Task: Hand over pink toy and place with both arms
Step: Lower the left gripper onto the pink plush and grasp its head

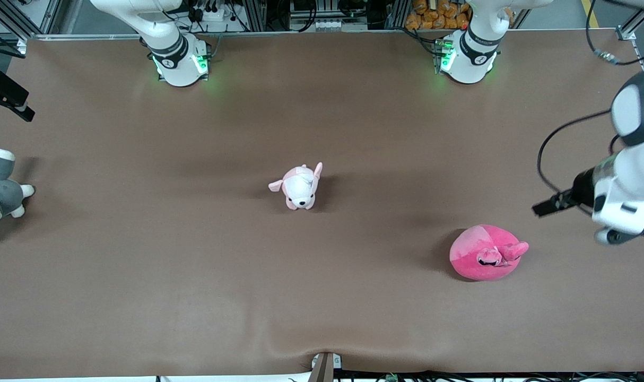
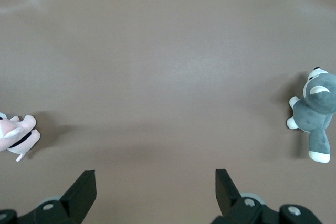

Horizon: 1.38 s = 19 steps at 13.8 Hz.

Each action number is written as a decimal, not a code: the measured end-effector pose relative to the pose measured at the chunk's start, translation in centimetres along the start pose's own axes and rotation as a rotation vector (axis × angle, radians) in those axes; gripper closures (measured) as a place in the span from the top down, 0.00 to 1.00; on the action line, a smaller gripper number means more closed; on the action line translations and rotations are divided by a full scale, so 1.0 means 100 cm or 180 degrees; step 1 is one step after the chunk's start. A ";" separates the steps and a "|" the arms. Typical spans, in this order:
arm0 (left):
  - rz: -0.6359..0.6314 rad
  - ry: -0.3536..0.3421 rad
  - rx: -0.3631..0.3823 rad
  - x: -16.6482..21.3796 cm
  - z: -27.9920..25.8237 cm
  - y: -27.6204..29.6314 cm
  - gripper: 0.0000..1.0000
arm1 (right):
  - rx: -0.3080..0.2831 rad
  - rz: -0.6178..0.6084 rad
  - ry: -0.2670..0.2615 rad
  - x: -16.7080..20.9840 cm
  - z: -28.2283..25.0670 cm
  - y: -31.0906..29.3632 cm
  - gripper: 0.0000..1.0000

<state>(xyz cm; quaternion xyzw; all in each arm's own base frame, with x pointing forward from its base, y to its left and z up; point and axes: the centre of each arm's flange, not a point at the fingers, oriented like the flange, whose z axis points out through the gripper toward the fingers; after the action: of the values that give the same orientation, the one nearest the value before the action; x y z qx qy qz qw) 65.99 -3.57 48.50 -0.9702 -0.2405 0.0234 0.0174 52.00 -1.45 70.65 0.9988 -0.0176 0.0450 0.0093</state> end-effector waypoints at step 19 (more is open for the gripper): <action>-0.2945 -0.0036 -0.0365 0.060 0.134 0.017 0.72 | -0.0044 -0.0010 -0.0660 0.047 0.109 -0.004 1.00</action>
<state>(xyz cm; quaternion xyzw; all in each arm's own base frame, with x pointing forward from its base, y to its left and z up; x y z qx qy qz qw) 71.36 -1.95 34.85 -0.7603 -0.6489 0.0051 -0.0289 57.66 -1.41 60.18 0.9980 -0.0173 -0.0587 0.0144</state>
